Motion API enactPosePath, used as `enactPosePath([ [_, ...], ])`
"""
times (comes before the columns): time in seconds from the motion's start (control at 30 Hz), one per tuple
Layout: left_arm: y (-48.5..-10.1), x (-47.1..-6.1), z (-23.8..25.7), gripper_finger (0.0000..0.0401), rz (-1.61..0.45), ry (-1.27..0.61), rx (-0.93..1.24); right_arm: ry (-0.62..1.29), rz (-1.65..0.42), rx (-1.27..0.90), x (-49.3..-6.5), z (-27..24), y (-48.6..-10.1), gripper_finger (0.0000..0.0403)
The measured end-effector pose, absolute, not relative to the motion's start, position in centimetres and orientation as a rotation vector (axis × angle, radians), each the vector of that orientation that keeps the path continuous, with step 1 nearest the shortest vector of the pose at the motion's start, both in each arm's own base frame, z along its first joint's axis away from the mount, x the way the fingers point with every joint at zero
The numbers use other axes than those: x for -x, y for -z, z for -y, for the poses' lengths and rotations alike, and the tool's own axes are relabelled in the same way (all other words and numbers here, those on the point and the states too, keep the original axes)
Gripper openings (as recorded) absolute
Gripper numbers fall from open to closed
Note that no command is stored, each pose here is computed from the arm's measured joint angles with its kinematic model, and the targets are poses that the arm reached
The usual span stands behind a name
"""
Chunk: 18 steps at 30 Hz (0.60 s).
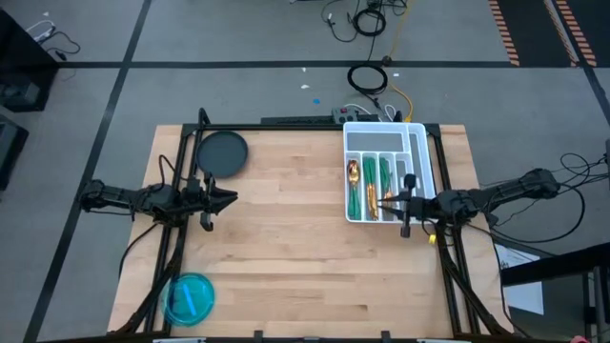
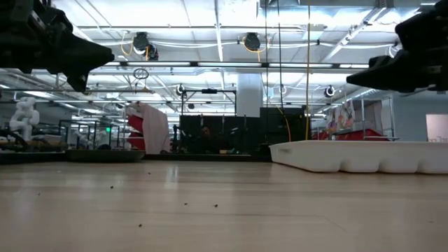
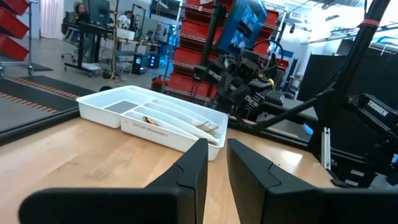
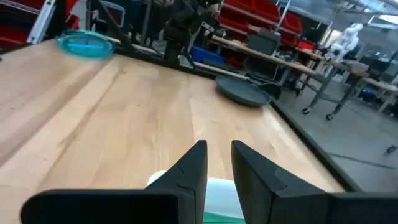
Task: Sort silverware
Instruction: Return to Home Position
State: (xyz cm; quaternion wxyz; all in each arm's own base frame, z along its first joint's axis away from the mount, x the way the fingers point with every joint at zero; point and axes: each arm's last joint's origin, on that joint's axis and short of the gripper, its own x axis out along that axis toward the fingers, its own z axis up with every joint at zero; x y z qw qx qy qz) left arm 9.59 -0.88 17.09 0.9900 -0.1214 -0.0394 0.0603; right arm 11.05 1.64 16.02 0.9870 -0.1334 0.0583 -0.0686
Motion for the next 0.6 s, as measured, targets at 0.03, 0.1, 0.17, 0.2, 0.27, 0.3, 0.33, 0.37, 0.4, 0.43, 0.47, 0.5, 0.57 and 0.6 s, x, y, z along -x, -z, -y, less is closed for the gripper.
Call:
enactPosePath([
  [0.03,-17.09,-9.59,0.88,0.0067,0.079,-0.121,0.244,0.129,-0.121,0.262,-11.05,-1.66,-15.96,0.0066],
  [0.1,-17.09,-9.59,0.88,0.0067,0.079,-0.121,0.243,0.125,-0.127,0.226,-11.04,-1.69,-15.87,0.0066],
  [0.17,-17.09,-9.59,0.88,0.0067,0.079,-0.120,0.244,0.129,-0.132,0.157,-11.03,-1.69,-15.78,0.0066],
  [0.2,-17.09,-9.59,0.88,0.0067,0.079,-0.120,0.244,0.132,-0.135,0.109,-11.02,-1.69,-15.72,0.0066],
  [0.27,-17.09,-9.59,0.88,0.0067,0.079,-0.120,0.244,0.138,-0.129,0.016,-11.02,-1.69,-15.71,0.0066],
  [0.3,-17.09,-9.59,0.88,0.0067,0.079,-0.120,0.244,0.140,-0.127,-0.007,-11.02,-1.69,-15.71,0.0066],
  [0.33,-17.09,-9.59,0.88,0.0067,0.079,-0.119,0.243,0.140,-0.126,-0.020,-11.02,-1.69,-15.72,0.0066],
  [0.37,-17.09,-9.59,0.88,0.0067,0.079,-0.119,0.243,0.141,-0.126,-0.025,-11.02,-1.69,-15.71,0.0066],
  [0.4,-17.09,-9.59,0.89,0.0067,0.079,-0.117,0.244,0.141,-0.126,-0.024,-11.02,-1.69,-15.71,0.0066],
  [0.43,-17.09,-9.59,0.89,0.0067,0.079,-0.116,0.244,0.141,-0.126,-0.023,-11.02,-1.69,-15.72,0.0066],
  [0.47,-17.09,-9.59,0.89,0.0067,0.078,-0.116,0.244,0.141,-0.126,-0.023,-11.02,-1.69,-15.72,0.0066],
  [0.5,-17.09,-9.59,0.89,0.0067,0.079,-0.116,0.244,0.141,-0.126,-0.024,-11.02,-1.69,-15.72,0.0066],
  [0.57,-17.09,-9.59,0.89,0.0067,0.078,-0.116,0.244,0.141,-0.126,-0.024,-11.02,-1.69,-15.72,0.0066],
  [0.6,-17.10,-9.59,0.89,0.0067,0.079,-0.116,0.244,0.141,-0.125,-0.024,-11.02,-1.69,-15.72,0.0066],
])
